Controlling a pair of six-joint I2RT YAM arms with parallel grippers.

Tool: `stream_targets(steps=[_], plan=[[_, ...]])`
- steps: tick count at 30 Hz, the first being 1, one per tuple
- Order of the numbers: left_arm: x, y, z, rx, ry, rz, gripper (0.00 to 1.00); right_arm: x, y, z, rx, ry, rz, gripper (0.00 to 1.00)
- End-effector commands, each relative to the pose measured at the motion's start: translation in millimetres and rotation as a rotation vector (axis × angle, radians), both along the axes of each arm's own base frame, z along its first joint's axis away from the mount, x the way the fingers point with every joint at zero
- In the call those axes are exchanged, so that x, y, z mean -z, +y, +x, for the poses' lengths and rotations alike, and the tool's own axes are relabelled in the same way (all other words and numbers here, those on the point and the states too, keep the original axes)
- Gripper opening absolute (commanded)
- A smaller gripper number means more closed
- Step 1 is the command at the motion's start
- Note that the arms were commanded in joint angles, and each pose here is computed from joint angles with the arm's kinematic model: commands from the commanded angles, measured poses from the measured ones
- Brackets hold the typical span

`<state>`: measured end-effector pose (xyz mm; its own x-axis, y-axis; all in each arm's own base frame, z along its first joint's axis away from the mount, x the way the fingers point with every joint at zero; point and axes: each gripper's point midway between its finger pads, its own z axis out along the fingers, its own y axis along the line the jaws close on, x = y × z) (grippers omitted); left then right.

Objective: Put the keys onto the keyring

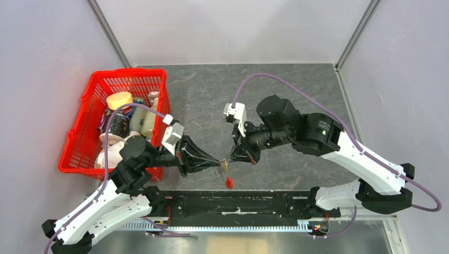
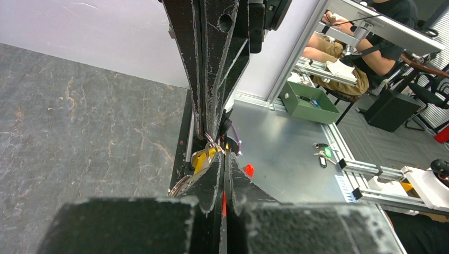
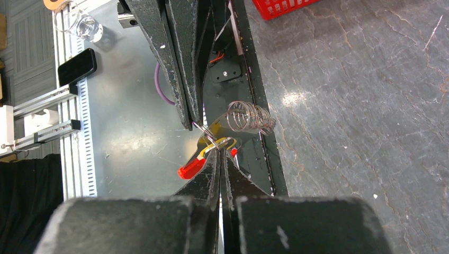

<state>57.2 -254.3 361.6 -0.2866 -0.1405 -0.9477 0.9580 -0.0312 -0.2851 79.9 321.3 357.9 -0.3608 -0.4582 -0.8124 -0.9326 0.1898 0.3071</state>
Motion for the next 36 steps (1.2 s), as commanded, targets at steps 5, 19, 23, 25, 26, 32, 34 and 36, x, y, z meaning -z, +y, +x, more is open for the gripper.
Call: stream_targets(steps=[5, 19, 23, 25, 26, 32, 34, 36], plan=[[-31, 6, -10, 0.028, -0.077, -0.099, 0.02, -3, -7, -2, 0.008, -0.007, 0.015, 0.0], [-29, 5, -10, 0.029, -0.072, -0.097, 0.02, -11, 3, 3, 0.102, 0.086, 0.039, 0.0], [-26, 4, -3, -0.008, -0.058, -0.082, 0.02, -14, 6, 6, 0.142, 0.116, 0.039, 0.0], [-24, 4, 2, -0.034, -0.055, -0.075, 0.02, -14, 6, 9, 0.167, 0.122, 0.034, 0.0], [-23, 4, 4, -0.046, -0.051, -0.071, 0.02, -16, 6, 9, 0.171, 0.122, 0.036, 0.0], [-14, 3, 19, -0.122, -0.027, -0.031, 0.02, -23, 5, 10, 0.18, 0.113, 0.072, 0.0], [-9, 2, 22, -0.135, -0.013, -0.011, 0.02, -26, 2, 9, 0.183, 0.107, 0.079, 0.0], [-9, 2, 23, -0.141, -0.011, -0.009, 0.02, -27, -1, 9, 0.189, 0.101, 0.086, 0.0]])
